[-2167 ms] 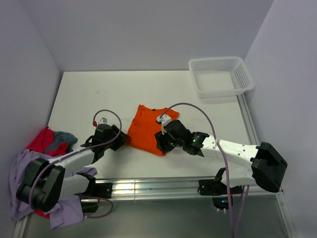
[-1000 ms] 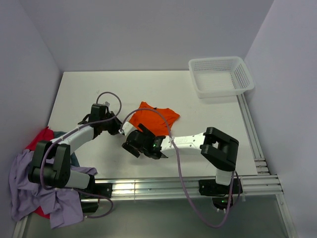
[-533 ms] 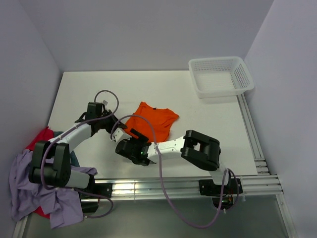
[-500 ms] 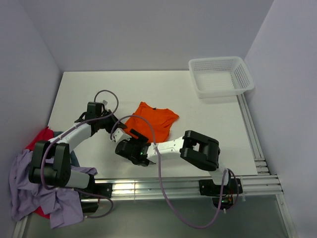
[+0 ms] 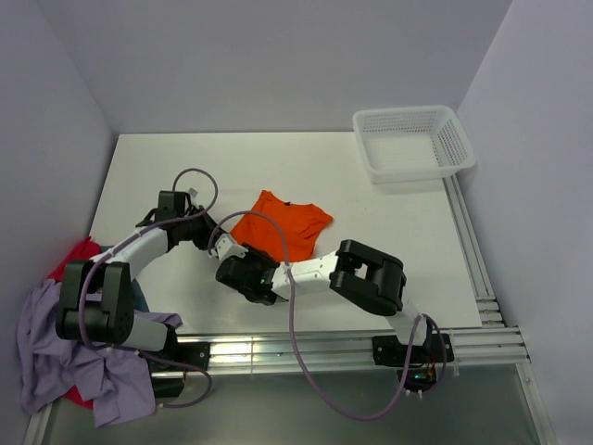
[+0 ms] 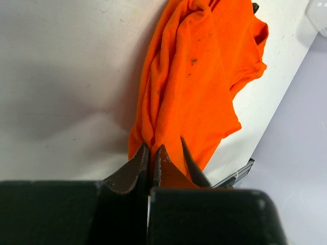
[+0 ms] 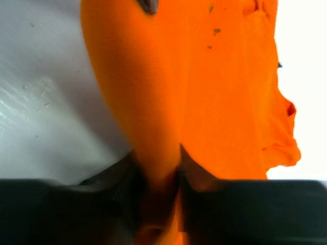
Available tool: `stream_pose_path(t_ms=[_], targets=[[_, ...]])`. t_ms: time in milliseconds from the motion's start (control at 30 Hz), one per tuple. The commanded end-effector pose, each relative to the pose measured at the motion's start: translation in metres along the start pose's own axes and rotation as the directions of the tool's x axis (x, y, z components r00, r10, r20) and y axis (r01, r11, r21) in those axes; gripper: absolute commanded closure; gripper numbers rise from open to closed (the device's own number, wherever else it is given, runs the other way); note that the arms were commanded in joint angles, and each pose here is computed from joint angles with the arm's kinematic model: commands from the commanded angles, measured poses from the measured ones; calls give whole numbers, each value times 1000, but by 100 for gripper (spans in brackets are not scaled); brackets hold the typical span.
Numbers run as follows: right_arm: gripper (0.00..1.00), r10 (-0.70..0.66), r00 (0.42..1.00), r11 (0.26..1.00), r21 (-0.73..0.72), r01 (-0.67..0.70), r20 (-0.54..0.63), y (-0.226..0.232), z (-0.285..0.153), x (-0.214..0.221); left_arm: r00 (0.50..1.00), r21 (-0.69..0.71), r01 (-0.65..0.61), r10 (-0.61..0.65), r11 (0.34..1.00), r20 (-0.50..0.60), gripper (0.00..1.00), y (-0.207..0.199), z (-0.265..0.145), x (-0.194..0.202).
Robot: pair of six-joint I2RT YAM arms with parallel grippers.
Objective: Roll the t-shirts
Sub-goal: Roll the tshirt
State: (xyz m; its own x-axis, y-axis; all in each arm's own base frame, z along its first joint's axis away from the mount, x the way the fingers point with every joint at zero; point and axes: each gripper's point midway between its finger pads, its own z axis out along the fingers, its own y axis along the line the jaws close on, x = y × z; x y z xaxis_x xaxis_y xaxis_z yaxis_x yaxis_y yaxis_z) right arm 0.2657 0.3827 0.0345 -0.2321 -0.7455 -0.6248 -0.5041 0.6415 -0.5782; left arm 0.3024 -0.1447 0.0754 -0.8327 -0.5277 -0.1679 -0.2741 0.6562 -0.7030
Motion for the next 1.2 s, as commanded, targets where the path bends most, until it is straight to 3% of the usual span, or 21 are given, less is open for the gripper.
stream_pose_path(t_ms=[0,33,167,367,567,733,767,867,900,967,1000,1167], targets=[[70,7,1000,999,48,-7,3,-9,4,-10,999,57,-50,49,997,18,99,-18,-6,-12],[99,14,1000,999,43,-14,-3,-10,2,-12,998,54,-53,52,997,19,99,-18,-5,-13],[100,24,1000,997,-66,-25,-14,-2,-9,-20,998,37,-58,56,998,36,88,-15,-6,-16],[100,45,997,948,-313,-65,-68,16,-26,-27,997,30,-57,56,998,58,62,-15,-9,-22],[100,185,967,798,-547,-253,-177,13,-28,-30,989,-22,-89,91,996,116,19,-13,-22,-33],[100,203,938,659,-669,-344,-282,12,-29,-30,978,-56,-84,93,995,188,18,-11,-34,-42],[100,196,931,593,-720,-362,-307,18,-36,-33,976,-56,-84,94,995,198,18,-11,-35,-43],[100,188,905,502,-755,-422,-381,12,-33,-32,972,-39,-83,90,996,217,18,-12,-38,-40],[100,182,900,423,-795,-435,-396,13,-42,-39,970,-28,-85,89,996,226,18,-11,-37,-40],[100,211,868,355,-792,-497,-450,5,-33,-37,964,5,-103,98,995,246,18,-16,-41,-38],[100,214,854,276,-809,-519,-474,5,-37,-40,962,24,-115,106,993,253,18,-16,-40,-35],[100,241,765,106,-768,-632,-597,-7,-12,-25,946,67,-157,130,985,297,18,-17,-45,-28]])
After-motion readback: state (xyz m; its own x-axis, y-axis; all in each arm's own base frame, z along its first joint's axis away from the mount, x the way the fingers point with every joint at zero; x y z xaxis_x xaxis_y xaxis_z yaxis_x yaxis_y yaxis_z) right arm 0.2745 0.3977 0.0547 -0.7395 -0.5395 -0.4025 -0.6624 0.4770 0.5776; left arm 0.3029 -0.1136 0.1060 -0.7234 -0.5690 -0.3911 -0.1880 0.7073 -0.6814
